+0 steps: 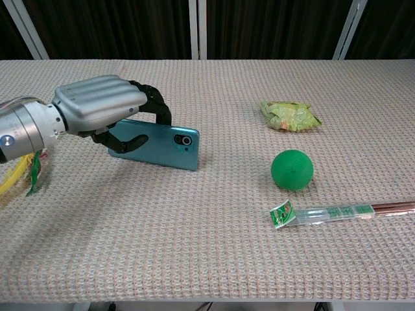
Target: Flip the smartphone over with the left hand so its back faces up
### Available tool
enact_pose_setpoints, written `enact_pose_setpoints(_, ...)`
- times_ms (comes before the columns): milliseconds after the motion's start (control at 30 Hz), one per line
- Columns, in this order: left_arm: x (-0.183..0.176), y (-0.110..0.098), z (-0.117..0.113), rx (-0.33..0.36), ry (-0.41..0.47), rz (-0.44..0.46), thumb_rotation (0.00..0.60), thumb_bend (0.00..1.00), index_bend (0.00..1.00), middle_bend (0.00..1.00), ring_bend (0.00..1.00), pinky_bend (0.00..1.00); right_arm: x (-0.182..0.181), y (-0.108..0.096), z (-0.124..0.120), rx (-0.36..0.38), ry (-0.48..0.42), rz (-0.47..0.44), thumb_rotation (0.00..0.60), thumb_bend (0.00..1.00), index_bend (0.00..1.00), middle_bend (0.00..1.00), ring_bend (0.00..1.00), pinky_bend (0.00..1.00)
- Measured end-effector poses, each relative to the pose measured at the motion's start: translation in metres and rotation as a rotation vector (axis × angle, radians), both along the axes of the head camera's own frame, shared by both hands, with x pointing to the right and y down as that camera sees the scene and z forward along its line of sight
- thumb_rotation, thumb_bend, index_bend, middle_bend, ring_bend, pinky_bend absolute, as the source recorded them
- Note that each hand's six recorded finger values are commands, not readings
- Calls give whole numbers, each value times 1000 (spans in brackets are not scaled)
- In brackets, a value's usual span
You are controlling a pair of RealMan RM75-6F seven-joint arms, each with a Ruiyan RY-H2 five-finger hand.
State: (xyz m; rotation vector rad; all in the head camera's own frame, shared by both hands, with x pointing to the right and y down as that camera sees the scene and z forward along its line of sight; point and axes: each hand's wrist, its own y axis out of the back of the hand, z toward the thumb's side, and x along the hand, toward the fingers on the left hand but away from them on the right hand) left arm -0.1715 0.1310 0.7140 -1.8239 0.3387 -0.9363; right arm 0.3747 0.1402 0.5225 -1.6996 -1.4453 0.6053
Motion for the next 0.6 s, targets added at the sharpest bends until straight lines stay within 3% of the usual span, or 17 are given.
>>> enact_pose_setpoints(67, 4, 0, 3, 11, -12, -4, 600, 224, 48, 63, 69, 212, 1, 0, -1, 2, 0, 1, 468, 477, 0, 0, 0, 0)
enact_pose_setpoints(167, 6, -5, 0, 44, 0, -34, 600, 159, 45, 49, 57, 211, 2, 1, -2, 5, 0, 2, 467, 477, 0, 0, 0, 0)
enact_pose_setpoints(433, -24, -18, -21, 158, 38, -172, 600, 119, 45, 49, 47, 206, 6, 8, -3, 1, 12, 6, 467, 477, 0, 0, 0, 0)
enact_pose_setpoints(600, -74, -10, -48, 177, 55, -307, 600, 56, 46, 51, 41, 201, 18, 25, 8, -38, 150, 21, 469, 473, 0, 0, 0, 0)
